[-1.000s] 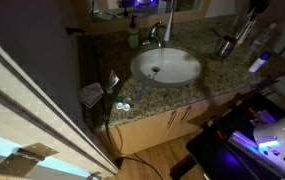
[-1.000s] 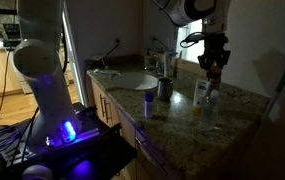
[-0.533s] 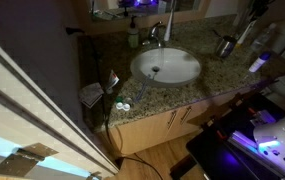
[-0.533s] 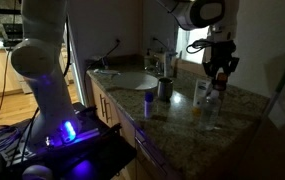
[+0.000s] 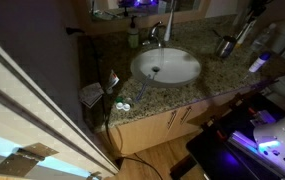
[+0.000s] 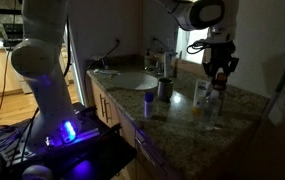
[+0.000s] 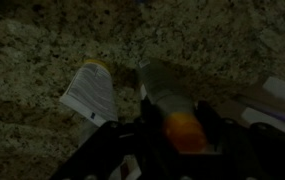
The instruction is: Move the spray bottle to the right
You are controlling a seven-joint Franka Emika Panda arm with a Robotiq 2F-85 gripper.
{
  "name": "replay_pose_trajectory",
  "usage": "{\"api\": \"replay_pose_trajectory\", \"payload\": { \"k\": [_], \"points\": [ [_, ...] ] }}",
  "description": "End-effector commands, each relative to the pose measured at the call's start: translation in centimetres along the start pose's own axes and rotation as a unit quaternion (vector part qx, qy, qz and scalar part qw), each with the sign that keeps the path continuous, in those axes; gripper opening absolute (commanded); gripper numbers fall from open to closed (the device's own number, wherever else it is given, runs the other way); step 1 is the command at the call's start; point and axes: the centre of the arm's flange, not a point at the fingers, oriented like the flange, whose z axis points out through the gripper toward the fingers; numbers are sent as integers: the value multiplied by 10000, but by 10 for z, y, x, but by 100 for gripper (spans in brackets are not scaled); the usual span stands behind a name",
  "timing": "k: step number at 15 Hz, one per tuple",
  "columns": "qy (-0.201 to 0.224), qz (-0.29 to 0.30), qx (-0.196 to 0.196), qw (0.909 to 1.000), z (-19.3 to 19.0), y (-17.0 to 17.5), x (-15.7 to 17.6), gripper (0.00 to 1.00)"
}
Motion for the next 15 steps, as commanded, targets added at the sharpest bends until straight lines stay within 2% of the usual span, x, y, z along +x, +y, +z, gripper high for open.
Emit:
{"api": "replay_pose_trajectory", "payload": {
  "k": [1,2,4,7,11,13,14,15],
  "points": [
    [-130,191,4,9997,12,-1,1,51],
    [-166,186,33,9997,7,-1,2,76],
    [-125,185,165,9996,-12,-1,5,80],
    [-32,140,541,9984,-50,-5,7,98],
    [-77,-211,1319,9910,-132,1,-1,100],
    [-491,-711,1612,9831,-182,17,-17,100],
    [-168,-390,1433,9888,-148,-11,-7,100],
    [-279,-527,1581,9856,-171,-6,-14,100]
  ]
}}
